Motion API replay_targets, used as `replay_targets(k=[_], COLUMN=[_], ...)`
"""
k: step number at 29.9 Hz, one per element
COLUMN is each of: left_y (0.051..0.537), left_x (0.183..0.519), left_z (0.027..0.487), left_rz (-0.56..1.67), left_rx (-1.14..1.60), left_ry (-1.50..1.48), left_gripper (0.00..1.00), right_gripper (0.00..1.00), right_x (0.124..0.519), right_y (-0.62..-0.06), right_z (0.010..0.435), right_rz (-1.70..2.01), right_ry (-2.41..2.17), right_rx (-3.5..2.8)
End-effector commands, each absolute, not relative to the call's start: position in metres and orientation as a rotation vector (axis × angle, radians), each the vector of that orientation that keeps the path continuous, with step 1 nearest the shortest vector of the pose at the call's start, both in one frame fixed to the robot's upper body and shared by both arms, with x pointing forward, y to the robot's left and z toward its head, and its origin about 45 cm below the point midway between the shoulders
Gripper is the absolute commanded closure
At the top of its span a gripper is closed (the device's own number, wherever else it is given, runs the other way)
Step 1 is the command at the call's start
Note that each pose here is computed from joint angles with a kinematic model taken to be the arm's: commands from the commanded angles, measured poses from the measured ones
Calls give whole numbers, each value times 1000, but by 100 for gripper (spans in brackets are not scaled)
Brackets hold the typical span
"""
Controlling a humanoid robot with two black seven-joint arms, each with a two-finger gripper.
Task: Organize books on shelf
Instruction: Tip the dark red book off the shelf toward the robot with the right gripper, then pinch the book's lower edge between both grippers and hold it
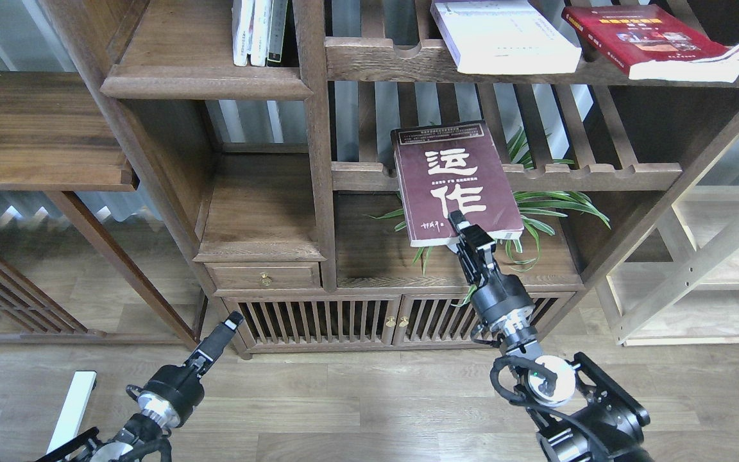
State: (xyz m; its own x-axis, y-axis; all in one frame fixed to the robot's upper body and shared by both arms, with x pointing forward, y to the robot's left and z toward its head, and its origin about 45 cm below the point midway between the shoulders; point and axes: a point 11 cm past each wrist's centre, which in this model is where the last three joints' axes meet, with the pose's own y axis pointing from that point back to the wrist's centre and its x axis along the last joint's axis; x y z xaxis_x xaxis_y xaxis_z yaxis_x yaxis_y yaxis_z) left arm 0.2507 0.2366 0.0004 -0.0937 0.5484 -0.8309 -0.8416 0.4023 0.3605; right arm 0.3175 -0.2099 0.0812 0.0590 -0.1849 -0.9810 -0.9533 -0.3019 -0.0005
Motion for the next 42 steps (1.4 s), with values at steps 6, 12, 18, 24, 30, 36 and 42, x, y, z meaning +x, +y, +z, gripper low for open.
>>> replay_targets(k=[6,12,18,24,30,36,42], left_y=[214,205,194,174,161,155,151], left_x=[291,301,301,304,305,295,287], left_z=[28,37,40,58,72,65,58], left_rz=[1124,1097,1067,1001,958,945,943], left_rx=[-373,-391,-396,-461,-529,-511,-492], left_ry=[1113,1098,1106,1122,1160,1193,1221], left_gripper=[1,1,1,1,1,1,1], right_gripper=[96,96,96,96,96,96,96], right_x=[295,281,266,260,249,242,235], right_y=[-195,-179,-164,-155,-142,-130,-121], right_z=[78,74,67,65,60,58,56], right_rz=[1337,1377,1427,1451,1494,1527,1554], right_ry=[1141,1112,1091,1070,1044,1009,986], right_rx=[-1666,-1736,-1784,-1817,-1861,-1899,-1924])
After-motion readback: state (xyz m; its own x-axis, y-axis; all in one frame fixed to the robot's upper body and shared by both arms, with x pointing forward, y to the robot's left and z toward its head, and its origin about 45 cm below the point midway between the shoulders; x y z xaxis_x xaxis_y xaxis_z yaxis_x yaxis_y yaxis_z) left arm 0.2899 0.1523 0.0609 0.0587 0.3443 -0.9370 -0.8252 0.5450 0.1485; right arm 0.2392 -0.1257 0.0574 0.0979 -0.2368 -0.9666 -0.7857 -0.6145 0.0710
